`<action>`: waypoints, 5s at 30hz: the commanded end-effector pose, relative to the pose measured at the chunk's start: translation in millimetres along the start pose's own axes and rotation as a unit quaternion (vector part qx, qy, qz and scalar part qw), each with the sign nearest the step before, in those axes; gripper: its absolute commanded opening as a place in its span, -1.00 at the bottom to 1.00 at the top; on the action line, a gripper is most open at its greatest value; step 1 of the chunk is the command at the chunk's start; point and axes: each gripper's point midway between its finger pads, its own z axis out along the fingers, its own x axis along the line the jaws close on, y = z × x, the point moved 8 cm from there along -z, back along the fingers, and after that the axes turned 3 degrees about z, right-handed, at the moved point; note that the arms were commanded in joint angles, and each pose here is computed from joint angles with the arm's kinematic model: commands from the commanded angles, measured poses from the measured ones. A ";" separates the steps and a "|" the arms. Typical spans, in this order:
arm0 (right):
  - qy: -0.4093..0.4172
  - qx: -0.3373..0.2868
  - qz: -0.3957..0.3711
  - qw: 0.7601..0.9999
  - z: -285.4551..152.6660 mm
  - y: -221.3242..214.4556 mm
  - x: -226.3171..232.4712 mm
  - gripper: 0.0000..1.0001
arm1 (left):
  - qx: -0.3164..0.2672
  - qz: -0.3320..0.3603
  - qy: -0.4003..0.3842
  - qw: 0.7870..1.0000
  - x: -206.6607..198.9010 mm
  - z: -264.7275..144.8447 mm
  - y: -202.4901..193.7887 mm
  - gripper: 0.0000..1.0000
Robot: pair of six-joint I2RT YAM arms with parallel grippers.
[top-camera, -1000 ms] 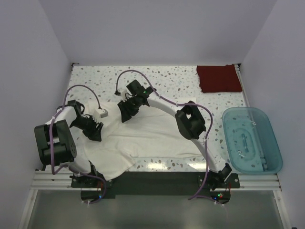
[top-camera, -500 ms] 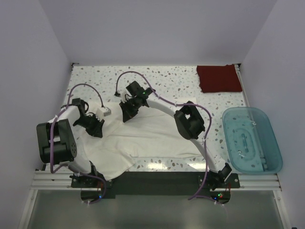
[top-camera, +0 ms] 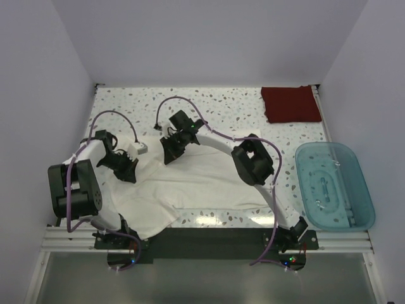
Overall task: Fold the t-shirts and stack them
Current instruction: Fold the tshirt
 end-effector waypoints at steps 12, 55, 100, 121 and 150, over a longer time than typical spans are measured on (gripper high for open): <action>0.028 -0.040 0.005 0.999 -50.5 8.7 34.3 -1.00 | -0.010 0.037 -0.022 0.999 -19.1 -28.0 12.1 -1.00; -0.355 0.084 0.035 0.931 -267.2 -77.0 -195.0 -0.57 | -0.038 -0.199 0.199 0.959 175.6 -30.2 68.5 -0.25; -0.389 0.100 0.024 0.916 -266.8 -87.3 -201.7 -0.30 | -0.072 -0.117 0.132 0.982 136.3 -15.1 83.7 0.03; -0.372 0.084 -0.044 0.923 -295.4 -49.4 -188.4 0.07 | -0.131 -0.043 0.095 0.986 137.5 -64.7 131.3 0.38; -0.284 0.215 -0.177 0.918 -241.4 -180.3 -101.5 -0.24 | -0.091 -0.026 -0.009 0.995 28.5 -67.4 48.0 0.33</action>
